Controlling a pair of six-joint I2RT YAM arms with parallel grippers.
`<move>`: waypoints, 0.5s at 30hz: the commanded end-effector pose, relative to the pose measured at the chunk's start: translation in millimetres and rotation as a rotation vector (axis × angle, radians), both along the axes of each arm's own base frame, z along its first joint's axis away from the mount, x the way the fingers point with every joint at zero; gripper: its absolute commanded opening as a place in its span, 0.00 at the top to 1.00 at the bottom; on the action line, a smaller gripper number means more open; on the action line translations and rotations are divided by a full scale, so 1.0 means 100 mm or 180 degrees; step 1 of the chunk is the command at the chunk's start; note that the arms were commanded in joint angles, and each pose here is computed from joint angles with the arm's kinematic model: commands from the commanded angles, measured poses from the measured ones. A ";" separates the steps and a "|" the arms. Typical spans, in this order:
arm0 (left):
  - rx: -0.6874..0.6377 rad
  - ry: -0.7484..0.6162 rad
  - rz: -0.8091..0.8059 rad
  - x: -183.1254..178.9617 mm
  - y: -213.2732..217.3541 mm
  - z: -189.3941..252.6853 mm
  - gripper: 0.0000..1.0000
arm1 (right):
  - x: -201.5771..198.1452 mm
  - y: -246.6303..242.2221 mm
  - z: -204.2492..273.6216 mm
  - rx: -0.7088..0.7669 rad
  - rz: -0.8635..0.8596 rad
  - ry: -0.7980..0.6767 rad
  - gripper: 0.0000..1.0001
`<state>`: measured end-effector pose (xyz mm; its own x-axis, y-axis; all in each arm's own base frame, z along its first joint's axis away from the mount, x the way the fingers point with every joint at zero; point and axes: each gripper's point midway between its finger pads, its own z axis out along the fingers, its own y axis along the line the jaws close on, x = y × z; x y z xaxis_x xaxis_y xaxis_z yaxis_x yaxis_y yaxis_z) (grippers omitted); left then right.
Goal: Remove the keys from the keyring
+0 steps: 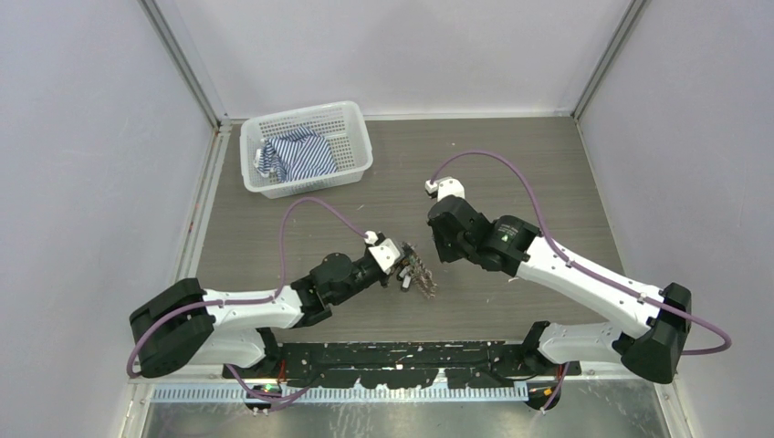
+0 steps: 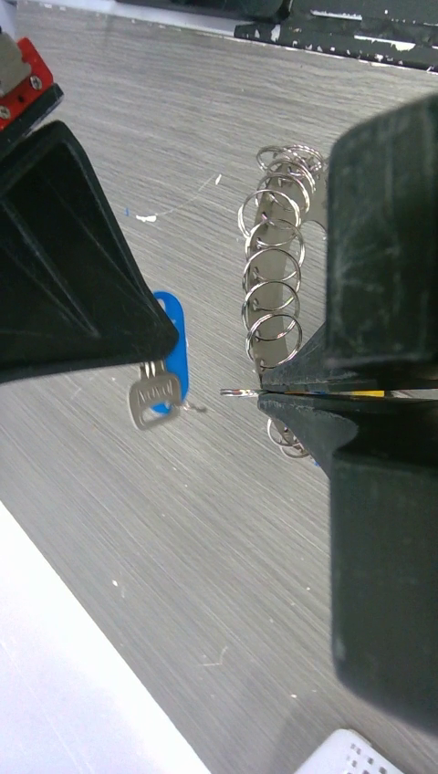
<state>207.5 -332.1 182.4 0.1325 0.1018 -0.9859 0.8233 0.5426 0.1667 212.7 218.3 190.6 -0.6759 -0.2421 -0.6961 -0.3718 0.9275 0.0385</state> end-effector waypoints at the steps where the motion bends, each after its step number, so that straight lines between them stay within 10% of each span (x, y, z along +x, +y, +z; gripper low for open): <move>1: -0.0408 -0.0111 0.0228 0.10 0.06 0.34 1.00 | 0.15 -0.14 -0.06 0.0090 -0.0329 -0.0041 0.99; 15: -0.0345 0.0392 0.0605 0.39 0.07 0.12 1.00 | 0.29 -0.43 -0.40 0.0259 -0.0756 0.0085 0.99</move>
